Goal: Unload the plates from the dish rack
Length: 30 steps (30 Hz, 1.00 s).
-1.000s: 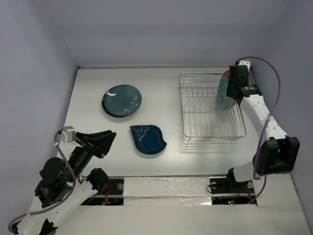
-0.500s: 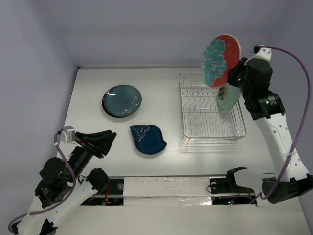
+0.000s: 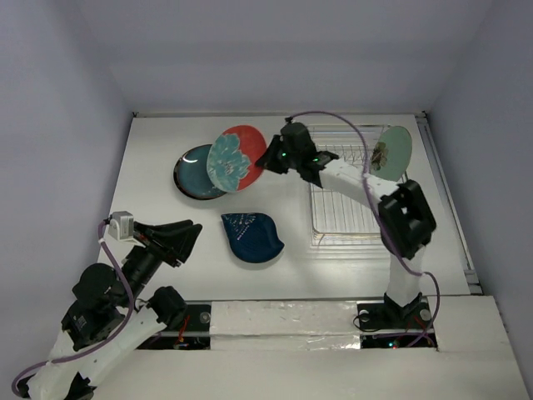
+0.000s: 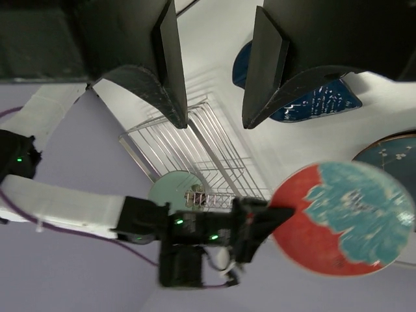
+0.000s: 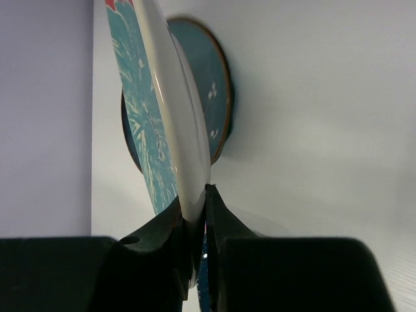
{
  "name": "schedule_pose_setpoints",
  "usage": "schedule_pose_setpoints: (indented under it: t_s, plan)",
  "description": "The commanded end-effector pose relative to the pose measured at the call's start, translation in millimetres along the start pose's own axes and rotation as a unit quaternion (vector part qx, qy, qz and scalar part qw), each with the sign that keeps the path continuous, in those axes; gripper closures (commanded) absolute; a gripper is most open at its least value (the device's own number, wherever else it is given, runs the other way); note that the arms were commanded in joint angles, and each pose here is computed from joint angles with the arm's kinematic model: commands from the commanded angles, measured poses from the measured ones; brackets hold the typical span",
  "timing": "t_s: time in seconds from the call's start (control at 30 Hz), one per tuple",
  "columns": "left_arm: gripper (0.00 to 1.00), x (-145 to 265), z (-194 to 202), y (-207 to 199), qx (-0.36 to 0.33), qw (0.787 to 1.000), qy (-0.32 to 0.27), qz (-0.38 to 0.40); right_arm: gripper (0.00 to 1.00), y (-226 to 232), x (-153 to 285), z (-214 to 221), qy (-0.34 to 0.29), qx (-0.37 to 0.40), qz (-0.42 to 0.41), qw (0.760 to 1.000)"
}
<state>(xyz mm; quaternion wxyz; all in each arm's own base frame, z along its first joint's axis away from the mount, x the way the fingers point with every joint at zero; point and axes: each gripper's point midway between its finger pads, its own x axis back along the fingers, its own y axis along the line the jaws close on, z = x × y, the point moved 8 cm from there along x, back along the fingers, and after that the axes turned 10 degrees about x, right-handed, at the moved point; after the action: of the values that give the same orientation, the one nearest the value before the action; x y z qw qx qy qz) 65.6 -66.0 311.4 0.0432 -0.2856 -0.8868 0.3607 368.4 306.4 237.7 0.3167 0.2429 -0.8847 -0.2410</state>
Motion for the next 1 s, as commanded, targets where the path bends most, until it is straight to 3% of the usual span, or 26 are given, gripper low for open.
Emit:
schedule_pose_setpoints:
  t_s: [0.0,0.47,0.9,0.93,0.97]
  plan:
    - [0.64,-7,0,-3,0.000,1.000,-0.001,0.002,1.00,106,12,-69,-0.137,-0.045,-0.207,0.968]
    - [0.63,-9,-1,-1,-0.001,1.000,-0.005,-0.007,1.00,96,-83,-9,-0.063,-0.132,-0.199,0.969]
    - [0.63,-4,-2,-2,0.006,1.000,-0.010,-0.002,1.00,100,-99,17,-0.033,-0.157,-0.207,0.965]
    - [0.63,-4,-3,-2,0.006,1.000,-0.011,-0.002,0.96,101,-100,25,-0.025,-0.156,-0.206,0.966]
    - [0.63,-4,-2,-2,0.006,1.000,-0.010,-0.002,0.83,99,-100,27,-0.021,-0.157,-0.201,0.967]
